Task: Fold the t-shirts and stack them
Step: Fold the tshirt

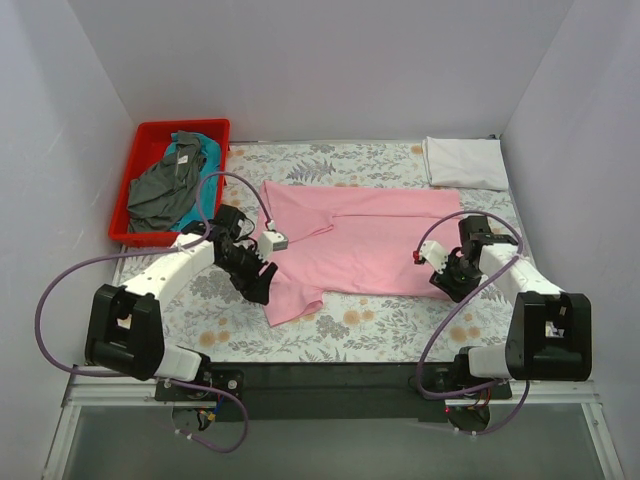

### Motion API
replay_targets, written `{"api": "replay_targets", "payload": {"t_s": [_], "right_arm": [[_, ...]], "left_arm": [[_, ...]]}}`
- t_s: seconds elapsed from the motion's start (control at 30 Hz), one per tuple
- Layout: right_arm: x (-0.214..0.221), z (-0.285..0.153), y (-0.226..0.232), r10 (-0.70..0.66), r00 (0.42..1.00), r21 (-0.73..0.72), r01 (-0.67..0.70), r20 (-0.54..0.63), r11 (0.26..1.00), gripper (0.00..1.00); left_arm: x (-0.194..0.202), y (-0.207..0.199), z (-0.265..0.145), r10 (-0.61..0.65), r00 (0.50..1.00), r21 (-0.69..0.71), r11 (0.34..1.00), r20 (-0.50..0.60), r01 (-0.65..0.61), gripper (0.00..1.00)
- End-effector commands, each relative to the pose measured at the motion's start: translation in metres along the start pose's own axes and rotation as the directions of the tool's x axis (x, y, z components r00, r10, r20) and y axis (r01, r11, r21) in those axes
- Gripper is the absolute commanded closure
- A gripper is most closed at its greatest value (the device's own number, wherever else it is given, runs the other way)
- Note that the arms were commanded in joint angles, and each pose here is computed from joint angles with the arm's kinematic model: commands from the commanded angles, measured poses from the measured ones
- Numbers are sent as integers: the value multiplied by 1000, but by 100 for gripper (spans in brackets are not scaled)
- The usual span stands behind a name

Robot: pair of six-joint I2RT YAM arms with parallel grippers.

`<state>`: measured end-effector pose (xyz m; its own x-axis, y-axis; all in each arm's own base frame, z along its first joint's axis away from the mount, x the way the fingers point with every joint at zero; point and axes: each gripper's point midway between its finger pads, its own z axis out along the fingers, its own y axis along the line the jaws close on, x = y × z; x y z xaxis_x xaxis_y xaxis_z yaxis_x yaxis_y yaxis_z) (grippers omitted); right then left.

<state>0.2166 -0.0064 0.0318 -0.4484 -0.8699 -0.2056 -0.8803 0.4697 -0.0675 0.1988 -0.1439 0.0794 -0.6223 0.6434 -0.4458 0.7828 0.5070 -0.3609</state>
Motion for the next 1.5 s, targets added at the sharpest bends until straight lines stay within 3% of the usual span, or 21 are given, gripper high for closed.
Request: {"api": "replay_targets", "payload": {"t_s": [0.0, 0.2, 0.4, 0.57, 0.93, 1.27, 1.37, 1.47], "right_arm": [[-3, 9, -1, -19, 1000, 2, 19, 13, 1000, 50], [4, 24, 2, -15, 1000, -11, 14, -8, 1000, 52], [11, 27, 8, -34, 999, -18, 34, -20, 999, 84], [7, 24, 5, -22, 1000, -10, 22, -12, 1000, 99], [2, 21, -2, 0, 1000, -5, 0, -8, 1000, 99], [-5, 20, -2, 19, 1000, -30, -19, 13, 999, 99], [-5, 20, -3, 19, 1000, -31, -19, 10, 999, 99], [-3, 20, 0, 17, 1000, -45, -17, 4, 999, 99]], "left_arm": [[-5, -4, 0, 72, 997, -44, 996, 11, -71, 48], [-2, -6, 7, 84, 996, -53, 995, 2, -84, 48], [-9, -10, 9, 201, 979, -99, 975, 22, -198, 49], [-6, -6, 22, 313, 950, -171, 935, -17, -311, 52], [0, 16, 43, 406, 908, -261, 870, -102, -418, 59], [27, 26, 65, 409, 895, -232, 867, -175, -441, 64], [43, 23, 71, 403, 890, -198, 874, -211, -443, 71], [55, 13, 71, 403, 883, -142, 886, -239, -442, 88]]}}
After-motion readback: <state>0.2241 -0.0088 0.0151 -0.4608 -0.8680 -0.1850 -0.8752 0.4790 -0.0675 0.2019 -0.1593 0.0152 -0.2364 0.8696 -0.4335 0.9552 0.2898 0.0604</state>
